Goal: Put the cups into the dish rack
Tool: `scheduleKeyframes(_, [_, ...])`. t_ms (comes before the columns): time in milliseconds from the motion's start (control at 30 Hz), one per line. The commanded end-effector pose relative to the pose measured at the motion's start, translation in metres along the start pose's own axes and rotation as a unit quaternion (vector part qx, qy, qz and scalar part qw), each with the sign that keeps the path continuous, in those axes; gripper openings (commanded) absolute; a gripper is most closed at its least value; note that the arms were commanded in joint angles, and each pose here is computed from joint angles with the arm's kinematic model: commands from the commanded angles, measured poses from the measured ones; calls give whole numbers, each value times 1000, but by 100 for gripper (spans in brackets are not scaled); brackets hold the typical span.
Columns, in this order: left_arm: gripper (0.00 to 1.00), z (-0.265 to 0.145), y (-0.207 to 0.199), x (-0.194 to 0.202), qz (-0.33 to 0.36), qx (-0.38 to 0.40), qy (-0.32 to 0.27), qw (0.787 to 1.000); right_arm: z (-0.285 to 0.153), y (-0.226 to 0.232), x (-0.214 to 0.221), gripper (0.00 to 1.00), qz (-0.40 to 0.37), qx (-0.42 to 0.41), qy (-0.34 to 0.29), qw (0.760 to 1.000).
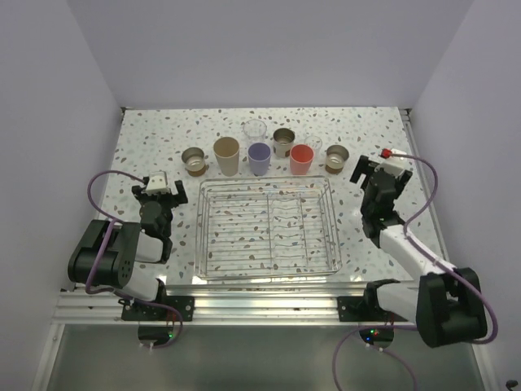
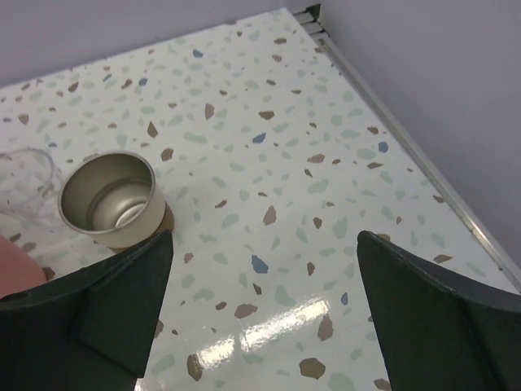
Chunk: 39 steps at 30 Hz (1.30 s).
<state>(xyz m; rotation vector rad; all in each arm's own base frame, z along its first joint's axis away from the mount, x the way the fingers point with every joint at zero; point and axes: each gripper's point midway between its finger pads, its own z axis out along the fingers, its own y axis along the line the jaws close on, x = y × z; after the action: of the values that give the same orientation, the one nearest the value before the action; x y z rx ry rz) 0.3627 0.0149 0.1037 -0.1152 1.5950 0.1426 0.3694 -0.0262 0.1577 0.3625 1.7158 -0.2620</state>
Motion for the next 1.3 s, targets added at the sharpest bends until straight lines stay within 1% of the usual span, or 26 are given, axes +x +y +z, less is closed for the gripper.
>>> scheduleKeyframes(0, [100,1,2,-12,6,-5,-25,1000,-13,-15,-33,98,19,39,6,999])
scheduleKeyframes(33, [100,1,3,-12,6,-5,-25,1000,-15,-12,-42,98,27,32,10,999])
scheduleKeyframes(67, [100,1,3,-12,6,-5,-25,1000,-14,-5,-71,98,47,28,0,999])
scheduleKeyframes(100, [100,1,2,-11,6,-5,-24,1000,-17,-5,-63,98,32,29,43,998])
scheduleKeyframes(133, [100,1,2,-11,6,-5,-24,1000,-19,9,-65,98,38,-1,70,997])
scheduleKeyframes(167, [100,1,2,-12,6,-5,-26,1000,-12,22,-88,98,41,-15,78,996])
scheduleKeyframes(200, [100,1,2,-12,6,-5,-25,1000,-17,24,-74,98,45,-11,130,991])
scheduleKeyframes(233, [100,1,2,-11,6,-5,-24,1000,-15,28,-73,98,51,-8,149,987])
scheduleKeyframes(300, [100,1,3,-11,6,-5,-24,1000,-9,49,-70,98,52,-39,197,978])
scheduleKeyframes(367, [100,1,2,-12,6,-5,-25,1000,-1,71,-71,98,64,-73,214,972])
scheduleKeyframes(433, [100,1,2,-12,6,-5,-25,1000,6,73,-73,97,70,-64,223,970])
scheduleKeyframes(467, [100,1,2,-11,6,-5,-24,1000,11,74,-86,96,78,-55,215,972])
scheduleKeyframes(500, [100,1,2,-11,6,-5,-24,1000,15,70,-74,94,78,-32,236,968])
scheduleKeyframes(567, [100,1,2,-12,6,-5,-26,1000,23,68,-74,89,82,-22,244,966])
scheduleKeyframes(600, [100,1,2,-11,6,-5,-24,1000,26,65,-58,87,71,-6,270,960])
scheduleKeyframes(667, [100,1,2,-11,6,-5,-24,1000,32,65,-54,84,71,0,289,955])
scheduleKeyframes(700, [100,1,2,-11,6,-5,-24,1000,35,67,-38,82,65,3,314,947])
scheduleKeyframes(767, [100,1,2,-11,6,-5,-24,1000,39,71,-33,78,73,2,325,943])
scheduleKeyframes(800, [100,1,2,-12,6,-5,-25,1000,43,74,-28,75,82,6,331,940])
scheduleKeyframes(833, [100,1,2,-12,6,-5,-24,1000,47,74,-20,69,83,14,341,936])
scheduleKeyframes(867, [100,1,2,-12,6,-5,-25,1000,51,75,-19,67,87,18,342,936])
scheduleKeyframes(1033, [100,1,3,-12,6,-5,-25,1000,64,80,3,60,93,25,364,926])
scheduleKeyframes(1233, [100,1,2,-12,6,-5,-25,1000,73,86,32,58,106,30,384,917])
scheduleKeyframes(1267, [100,1,2,-12,6,-5,-26,1000,75,87,38,57,106,33,388,915])
